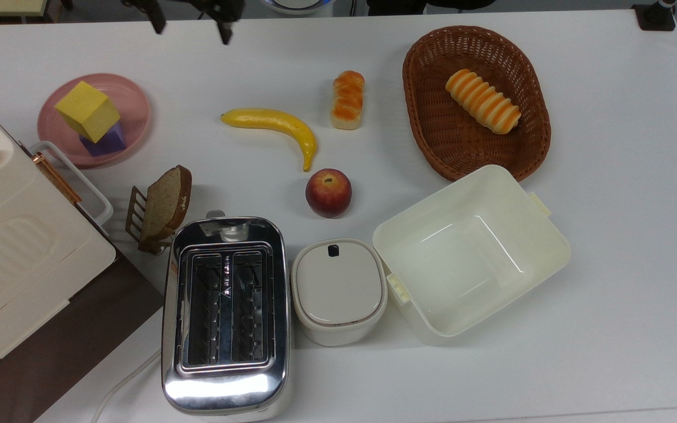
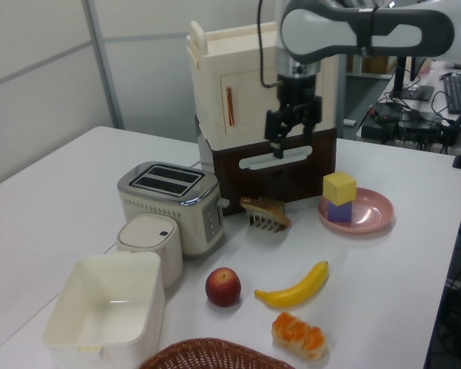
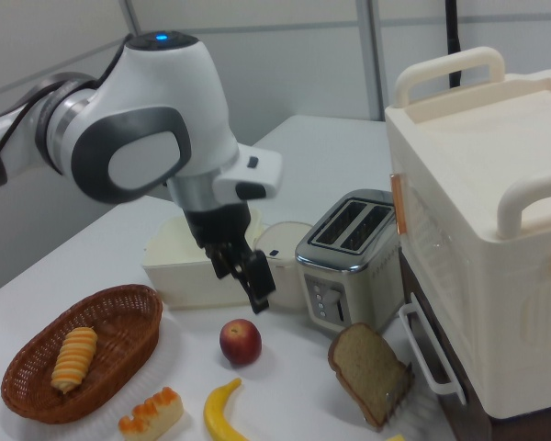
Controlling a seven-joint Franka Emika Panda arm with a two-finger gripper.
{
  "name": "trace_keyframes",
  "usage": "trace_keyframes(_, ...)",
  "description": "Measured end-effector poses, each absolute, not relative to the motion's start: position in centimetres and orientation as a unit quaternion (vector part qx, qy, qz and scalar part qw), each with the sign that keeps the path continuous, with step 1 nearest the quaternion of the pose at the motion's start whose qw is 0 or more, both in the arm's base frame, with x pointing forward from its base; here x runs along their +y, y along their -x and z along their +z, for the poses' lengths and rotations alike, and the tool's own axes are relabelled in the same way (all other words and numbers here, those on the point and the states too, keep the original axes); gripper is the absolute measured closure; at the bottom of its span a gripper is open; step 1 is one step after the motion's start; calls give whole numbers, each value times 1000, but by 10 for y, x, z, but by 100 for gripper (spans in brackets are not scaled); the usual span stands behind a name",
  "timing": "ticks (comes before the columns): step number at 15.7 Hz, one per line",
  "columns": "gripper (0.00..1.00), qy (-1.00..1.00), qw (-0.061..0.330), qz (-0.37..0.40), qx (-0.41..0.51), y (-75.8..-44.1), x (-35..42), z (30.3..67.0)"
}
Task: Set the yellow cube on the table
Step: 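Move the gripper from above the table toward the pink plate, then lower the open gripper around the yellow cube on the purple cube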
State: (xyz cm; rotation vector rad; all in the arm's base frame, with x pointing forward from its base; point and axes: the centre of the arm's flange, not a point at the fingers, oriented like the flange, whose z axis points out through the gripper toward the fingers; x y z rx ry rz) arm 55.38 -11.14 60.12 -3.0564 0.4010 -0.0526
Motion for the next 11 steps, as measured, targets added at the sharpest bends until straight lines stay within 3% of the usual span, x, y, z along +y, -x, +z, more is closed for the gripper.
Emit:
trace_keyframes(5,0,980,29,-4,195,-501,-170,592)
trace_keyframes(11,0,968,15,-67,242,-496,-219,541)
